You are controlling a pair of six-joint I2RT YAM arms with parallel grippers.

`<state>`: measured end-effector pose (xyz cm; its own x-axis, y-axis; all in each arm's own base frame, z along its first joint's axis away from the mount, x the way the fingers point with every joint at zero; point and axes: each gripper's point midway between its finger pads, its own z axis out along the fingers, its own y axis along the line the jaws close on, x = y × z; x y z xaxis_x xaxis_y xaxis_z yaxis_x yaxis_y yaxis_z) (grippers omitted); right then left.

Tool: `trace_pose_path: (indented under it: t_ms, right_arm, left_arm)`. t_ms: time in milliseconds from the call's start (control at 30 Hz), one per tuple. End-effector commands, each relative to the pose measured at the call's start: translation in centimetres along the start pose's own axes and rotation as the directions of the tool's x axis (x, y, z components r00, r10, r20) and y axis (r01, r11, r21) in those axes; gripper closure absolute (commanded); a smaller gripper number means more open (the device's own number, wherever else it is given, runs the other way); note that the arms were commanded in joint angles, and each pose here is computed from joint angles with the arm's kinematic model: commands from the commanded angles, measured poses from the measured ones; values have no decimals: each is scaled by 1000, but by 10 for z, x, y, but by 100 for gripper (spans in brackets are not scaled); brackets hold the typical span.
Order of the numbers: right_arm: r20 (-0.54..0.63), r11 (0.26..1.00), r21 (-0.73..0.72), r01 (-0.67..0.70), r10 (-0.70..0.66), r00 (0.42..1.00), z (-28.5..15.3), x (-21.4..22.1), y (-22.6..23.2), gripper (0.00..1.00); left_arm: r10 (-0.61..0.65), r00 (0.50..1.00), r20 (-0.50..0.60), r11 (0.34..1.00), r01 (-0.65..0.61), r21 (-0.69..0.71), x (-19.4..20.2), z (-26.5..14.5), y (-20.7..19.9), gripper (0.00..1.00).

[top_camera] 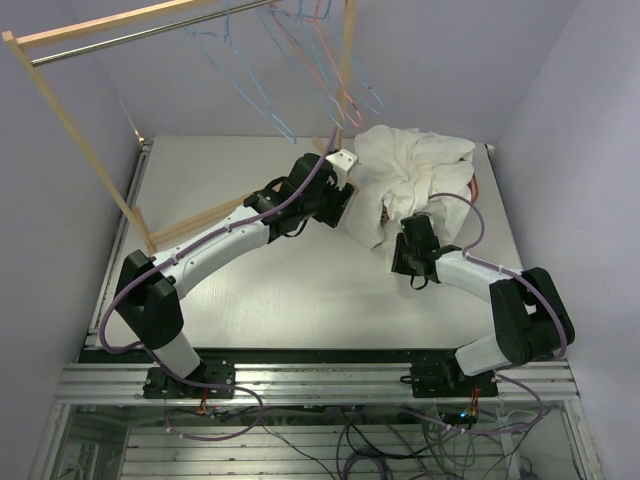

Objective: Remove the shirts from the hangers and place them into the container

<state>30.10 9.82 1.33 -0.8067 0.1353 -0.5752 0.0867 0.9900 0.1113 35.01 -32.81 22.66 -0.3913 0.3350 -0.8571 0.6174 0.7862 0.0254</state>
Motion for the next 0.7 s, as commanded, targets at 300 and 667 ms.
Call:
trace_pose_path:
  t_ms: [300,667]
  right_arm:
    - [124,1000,10,-10,8,992,-60,-43,-1,100]
    - [475,993,115,-11,-45,879,-161,-204,5,100]
  left_arm:
    - [14,1000,6,1000,-14,-23,-3,-6,6,33]
    - [10,1000,14,1000,-10,24,-9,6,-4,34]
